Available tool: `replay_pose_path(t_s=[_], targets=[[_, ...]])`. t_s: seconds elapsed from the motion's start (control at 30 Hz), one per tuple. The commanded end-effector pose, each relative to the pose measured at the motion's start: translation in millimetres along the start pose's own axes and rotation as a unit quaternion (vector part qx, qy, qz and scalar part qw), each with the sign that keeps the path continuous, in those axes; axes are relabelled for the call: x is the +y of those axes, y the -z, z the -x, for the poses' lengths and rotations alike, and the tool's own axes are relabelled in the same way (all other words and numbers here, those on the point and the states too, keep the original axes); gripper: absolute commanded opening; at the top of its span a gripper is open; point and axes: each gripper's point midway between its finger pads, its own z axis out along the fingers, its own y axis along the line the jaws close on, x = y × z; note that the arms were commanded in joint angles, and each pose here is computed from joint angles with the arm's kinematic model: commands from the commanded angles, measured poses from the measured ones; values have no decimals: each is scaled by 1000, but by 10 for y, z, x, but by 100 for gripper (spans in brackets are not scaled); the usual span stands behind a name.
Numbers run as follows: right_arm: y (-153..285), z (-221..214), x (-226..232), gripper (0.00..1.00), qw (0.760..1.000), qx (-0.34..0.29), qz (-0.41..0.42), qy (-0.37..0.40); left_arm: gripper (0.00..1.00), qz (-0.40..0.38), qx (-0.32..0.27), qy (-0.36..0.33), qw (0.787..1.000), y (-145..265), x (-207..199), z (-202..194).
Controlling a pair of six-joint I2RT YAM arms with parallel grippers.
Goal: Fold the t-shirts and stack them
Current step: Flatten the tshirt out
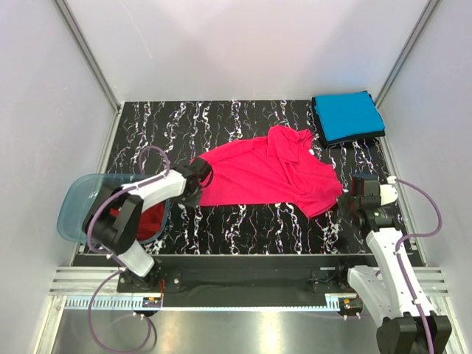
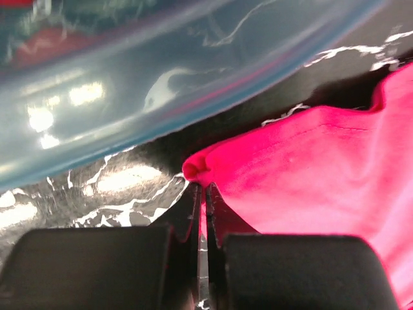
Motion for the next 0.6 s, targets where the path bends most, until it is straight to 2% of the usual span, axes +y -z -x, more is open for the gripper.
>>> replay_pose_path(t_s=[0.0, 0.1, 0.13, 0.3, 0.4, 0.43, 0.57], targets=[[70, 64, 230, 0, 999, 4, 38, 21, 0, -100, -31, -15, 994, 325, -356, 232], [201, 203, 493, 0, 997, 5, 58, 54, 0, -173, -56, -45, 982, 781, -611, 424], [310, 285, 646, 0, 996, 6, 70, 61, 0, -225, -59, -52, 971, 1142, -750, 517], [800, 606, 1090, 0, 989, -19, 131, 65, 0, -349, -66, -32, 934, 2130, -849, 895], [1309, 847, 1342, 0, 978, -49, 192, 68, 0, -422, -57, -21, 904, 2733, -773, 1107], [1624, 988, 1463, 0, 969, -72, 229, 65, 0, -447, -62, -27, 892, 2952, -760, 1189], [2439, 1270, 1485, 0, 944, -132, 297, 62, 0, -533, -28, -17, 845, 3651, -500, 1383]])
